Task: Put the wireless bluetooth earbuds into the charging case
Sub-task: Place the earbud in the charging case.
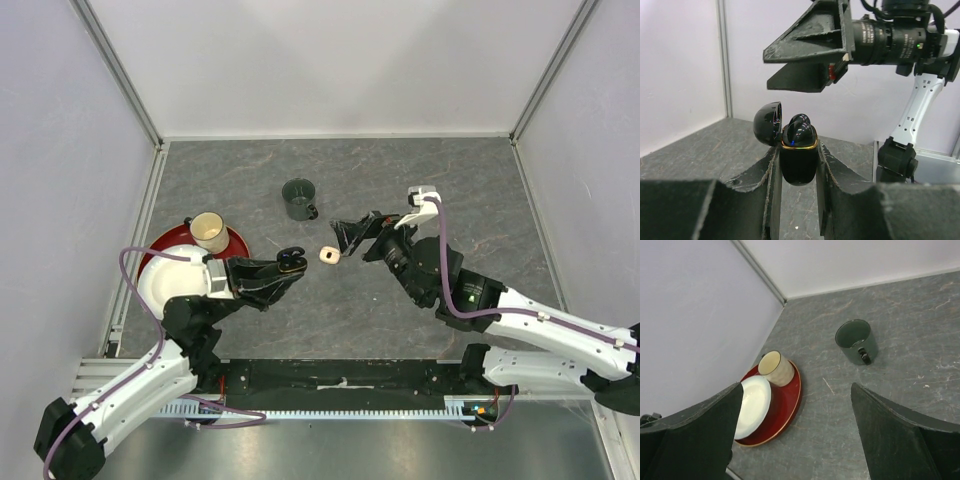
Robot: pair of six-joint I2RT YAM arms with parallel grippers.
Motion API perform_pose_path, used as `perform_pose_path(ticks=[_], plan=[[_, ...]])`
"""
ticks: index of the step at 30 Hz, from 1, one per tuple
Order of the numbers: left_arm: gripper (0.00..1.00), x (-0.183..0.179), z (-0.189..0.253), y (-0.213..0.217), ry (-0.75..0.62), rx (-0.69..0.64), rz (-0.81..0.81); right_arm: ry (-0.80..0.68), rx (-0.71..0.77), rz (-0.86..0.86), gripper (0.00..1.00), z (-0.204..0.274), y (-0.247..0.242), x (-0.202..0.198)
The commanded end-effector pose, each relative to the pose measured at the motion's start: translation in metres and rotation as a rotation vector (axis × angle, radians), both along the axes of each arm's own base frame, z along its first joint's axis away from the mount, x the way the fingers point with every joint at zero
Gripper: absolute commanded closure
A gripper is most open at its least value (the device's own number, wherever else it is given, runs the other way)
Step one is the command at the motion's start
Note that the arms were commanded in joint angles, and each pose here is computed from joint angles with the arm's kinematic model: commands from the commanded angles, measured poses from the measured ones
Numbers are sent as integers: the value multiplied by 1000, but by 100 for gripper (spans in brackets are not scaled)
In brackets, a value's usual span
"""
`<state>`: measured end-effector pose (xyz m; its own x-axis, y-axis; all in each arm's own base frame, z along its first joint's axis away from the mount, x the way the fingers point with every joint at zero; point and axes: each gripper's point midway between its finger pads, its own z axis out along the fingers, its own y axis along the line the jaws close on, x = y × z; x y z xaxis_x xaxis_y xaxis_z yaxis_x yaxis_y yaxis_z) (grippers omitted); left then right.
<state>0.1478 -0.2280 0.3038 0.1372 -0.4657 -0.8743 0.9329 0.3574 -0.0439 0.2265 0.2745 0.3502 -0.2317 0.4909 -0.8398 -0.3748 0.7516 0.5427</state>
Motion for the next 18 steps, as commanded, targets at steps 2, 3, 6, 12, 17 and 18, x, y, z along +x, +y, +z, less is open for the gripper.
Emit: perform_pose_path(ticks=[2, 3, 6, 12, 17, 18], plan=[[98, -15, 21, -4, -52, -4, -78, 54, -51, 201, 4, 0, 22, -12], [98, -15, 20, -5, -49, 1, -82, 60, -55, 201, 3, 0, 22, -8], [98, -19, 20, -7, -57, 11, -107, 71, -75, 247, 3, 0, 31, -7], [98, -22, 16, -12, -50, 36, -139, 80, -84, 327, 2, -2, 49, -13], [98, -18, 17, -14, -46, 41, -136, 67, -47, 466, 2, -1, 69, -30], [98, -17, 17, -15, -39, 43, -136, 64, -38, 486, 2, -1, 71, -33]])
